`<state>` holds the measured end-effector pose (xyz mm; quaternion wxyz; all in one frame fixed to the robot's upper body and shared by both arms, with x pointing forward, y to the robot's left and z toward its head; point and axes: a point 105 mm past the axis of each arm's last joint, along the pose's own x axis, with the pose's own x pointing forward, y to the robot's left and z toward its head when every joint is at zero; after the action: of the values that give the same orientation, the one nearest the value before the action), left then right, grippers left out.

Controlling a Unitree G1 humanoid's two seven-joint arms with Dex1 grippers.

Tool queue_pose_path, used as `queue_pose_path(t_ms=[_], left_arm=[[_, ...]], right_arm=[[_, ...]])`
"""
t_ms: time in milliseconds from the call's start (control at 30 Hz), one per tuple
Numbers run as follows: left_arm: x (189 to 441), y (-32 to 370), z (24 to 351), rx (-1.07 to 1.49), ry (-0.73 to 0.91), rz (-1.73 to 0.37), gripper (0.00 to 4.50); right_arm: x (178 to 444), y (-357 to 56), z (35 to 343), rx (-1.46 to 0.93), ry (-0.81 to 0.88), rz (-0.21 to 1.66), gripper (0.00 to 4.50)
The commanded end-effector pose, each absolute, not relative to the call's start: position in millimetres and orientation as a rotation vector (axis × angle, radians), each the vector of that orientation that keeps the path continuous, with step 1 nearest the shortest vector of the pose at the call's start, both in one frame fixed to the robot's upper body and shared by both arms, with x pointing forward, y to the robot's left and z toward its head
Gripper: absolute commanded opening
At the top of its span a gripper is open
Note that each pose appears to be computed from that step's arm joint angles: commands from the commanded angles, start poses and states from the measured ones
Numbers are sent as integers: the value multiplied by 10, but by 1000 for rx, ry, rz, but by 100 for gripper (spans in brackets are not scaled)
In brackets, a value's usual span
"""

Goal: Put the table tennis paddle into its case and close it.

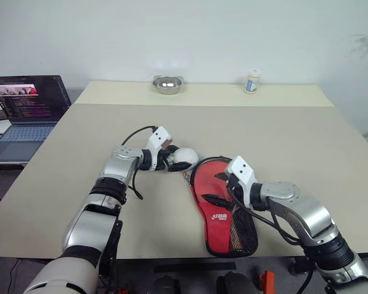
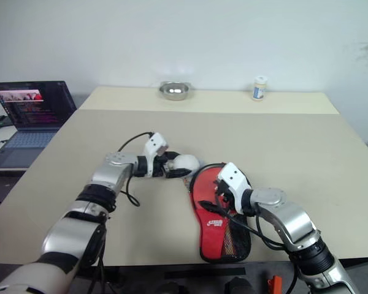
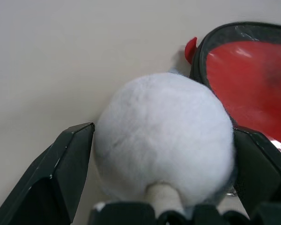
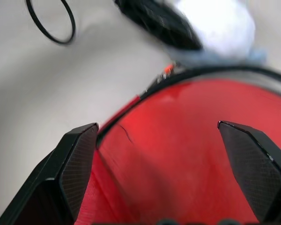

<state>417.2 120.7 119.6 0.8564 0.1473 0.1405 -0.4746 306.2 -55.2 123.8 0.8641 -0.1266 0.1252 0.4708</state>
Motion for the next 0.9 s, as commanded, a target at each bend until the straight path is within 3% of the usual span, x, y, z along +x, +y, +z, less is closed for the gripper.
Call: queue_pose_path(t_ms=[33,133,367,467,667,900], left_arm=[[4207,1173,1253,337,272,-1003,447],[4205,1149,1249,324,268,-1010,389],[4283,1148,1355,310,244,-954,164],[4351,1132,1437,320,227,-909,97],[4563,1045,1534,636,165,-752,81],[4683,632,1687,745,86,-657,81]], right_arm=[[3127,-600,1355,-288,213,929,450],[3164,-638,1252,-302,246,894,450],[3143,-710,878,-319,373,872,450],[3116,-725,794,-324,405,882,450],[3027,-722,572,-342,477,911,450],[2909,-653,469,-356,522,978,450]])
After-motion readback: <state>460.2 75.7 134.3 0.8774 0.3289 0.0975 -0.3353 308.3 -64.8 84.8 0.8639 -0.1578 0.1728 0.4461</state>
